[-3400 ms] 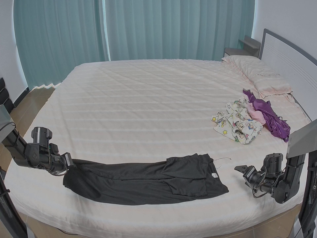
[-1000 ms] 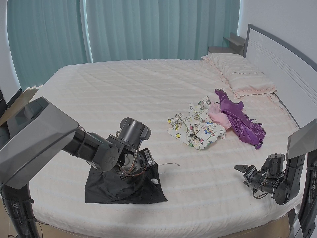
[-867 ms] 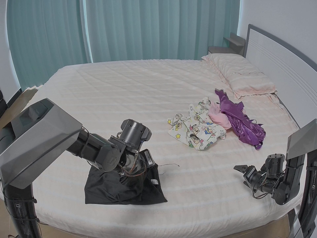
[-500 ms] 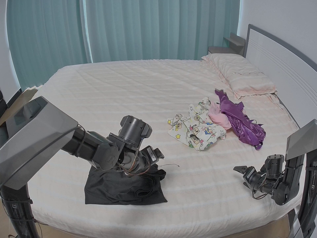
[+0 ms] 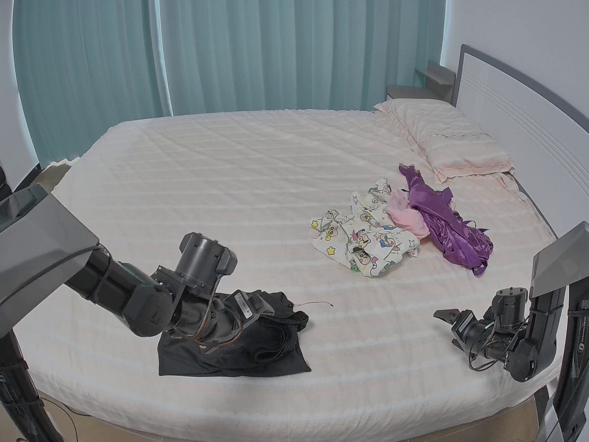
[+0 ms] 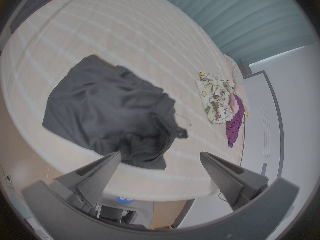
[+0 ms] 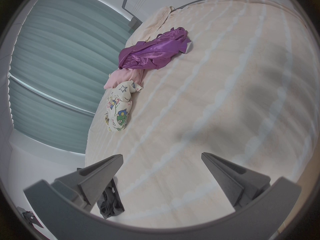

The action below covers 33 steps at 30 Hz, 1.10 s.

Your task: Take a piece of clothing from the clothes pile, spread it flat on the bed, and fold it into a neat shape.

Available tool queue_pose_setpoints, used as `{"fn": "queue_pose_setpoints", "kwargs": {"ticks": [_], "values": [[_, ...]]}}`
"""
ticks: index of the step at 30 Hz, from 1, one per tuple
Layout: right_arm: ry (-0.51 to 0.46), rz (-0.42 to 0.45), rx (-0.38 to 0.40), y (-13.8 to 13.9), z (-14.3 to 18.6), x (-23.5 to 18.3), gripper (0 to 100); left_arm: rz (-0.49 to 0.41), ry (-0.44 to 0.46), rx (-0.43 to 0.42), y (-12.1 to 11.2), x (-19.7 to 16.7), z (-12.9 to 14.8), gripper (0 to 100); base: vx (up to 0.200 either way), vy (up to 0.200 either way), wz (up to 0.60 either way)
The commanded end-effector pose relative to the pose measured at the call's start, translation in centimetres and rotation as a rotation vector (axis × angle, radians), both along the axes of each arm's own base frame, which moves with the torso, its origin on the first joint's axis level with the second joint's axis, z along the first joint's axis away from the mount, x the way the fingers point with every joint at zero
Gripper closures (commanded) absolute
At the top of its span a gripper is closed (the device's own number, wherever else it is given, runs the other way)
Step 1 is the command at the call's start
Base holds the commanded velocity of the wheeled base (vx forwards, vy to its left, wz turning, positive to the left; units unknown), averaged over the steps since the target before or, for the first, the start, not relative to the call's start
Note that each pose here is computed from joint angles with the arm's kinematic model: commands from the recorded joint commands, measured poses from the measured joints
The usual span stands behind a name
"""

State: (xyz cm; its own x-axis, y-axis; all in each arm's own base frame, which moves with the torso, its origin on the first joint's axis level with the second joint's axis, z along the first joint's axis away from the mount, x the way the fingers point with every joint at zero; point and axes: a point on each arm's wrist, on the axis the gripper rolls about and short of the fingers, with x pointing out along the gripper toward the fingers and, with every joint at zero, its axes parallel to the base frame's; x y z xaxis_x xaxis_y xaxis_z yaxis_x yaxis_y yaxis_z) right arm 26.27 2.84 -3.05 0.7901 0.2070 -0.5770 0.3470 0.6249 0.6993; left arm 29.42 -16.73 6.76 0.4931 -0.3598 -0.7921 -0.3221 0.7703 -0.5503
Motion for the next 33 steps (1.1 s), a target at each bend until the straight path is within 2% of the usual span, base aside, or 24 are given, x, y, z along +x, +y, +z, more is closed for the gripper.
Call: {"fn": "queue_pose_setpoints", "kwargs": {"ticks": [1, 6, 7, 13, 15, 20, 25, 28, 33], "values": [[0.002, 0.001, 0.000, 0.0, -0.1, 0.0, 0, 0.018, 0.040, -0.056, 2.4, -2.5, -0.7, 0, 0.000, 0.000, 0.00], [0.003, 0.008, 0.000, 0.2, -0.1, 0.0, 0, 0.083, 0.049, -0.088, 3.5, -2.4, -0.8, 0, 0.000, 0.000, 0.00], [0.002, 0.008, 0.000, 0.2, 0.0, 0.0, 0, 0.121, 0.047, -0.107, 4.0, -1.9, -0.8, 0, 0.000, 0.000, 0.00], [0.001, 0.009, -0.001, 0.2, 0.0, 0.0, 0, 0.133, 0.045, -0.206, 4.9, -1.4, -0.5, 0, 0.000, 0.000, 0.00], [0.001, 0.010, -0.001, 0.2, 0.0, 0.0, 0, 0.131, 0.077, -0.258, 6.1, -1.2, -0.7, 0, 0.000, 0.200, 0.00], [0.001, 0.022, 0.001, 0.6, 0.0, -0.1, 0, 0.163, 0.078, -0.298, 8.2, -0.5, -0.9, 0, 0.000, 0.200, 0.00], [-0.002, 0.031, 0.004, 0.9, 0.1, -0.1, 0, 0.198, 0.047, -0.310, 9.5, -0.2, -1.1, 0, 0.000, 0.200, 0.00], [-0.009, 0.025, 0.009, 1.1, 0.2, 0.0, 0, 0.228, 0.025, -0.320, 10.6, 0.8, -2.2, 0, 0.000, 0.200, 0.00], [-0.056, 0.022, 0.031, 2.0, 0.8, 0.1, 0, 0.215, -0.003, -0.319, 10.8, 0.6, -2.8, 0, 0.000, 0.200, 0.00]]}}
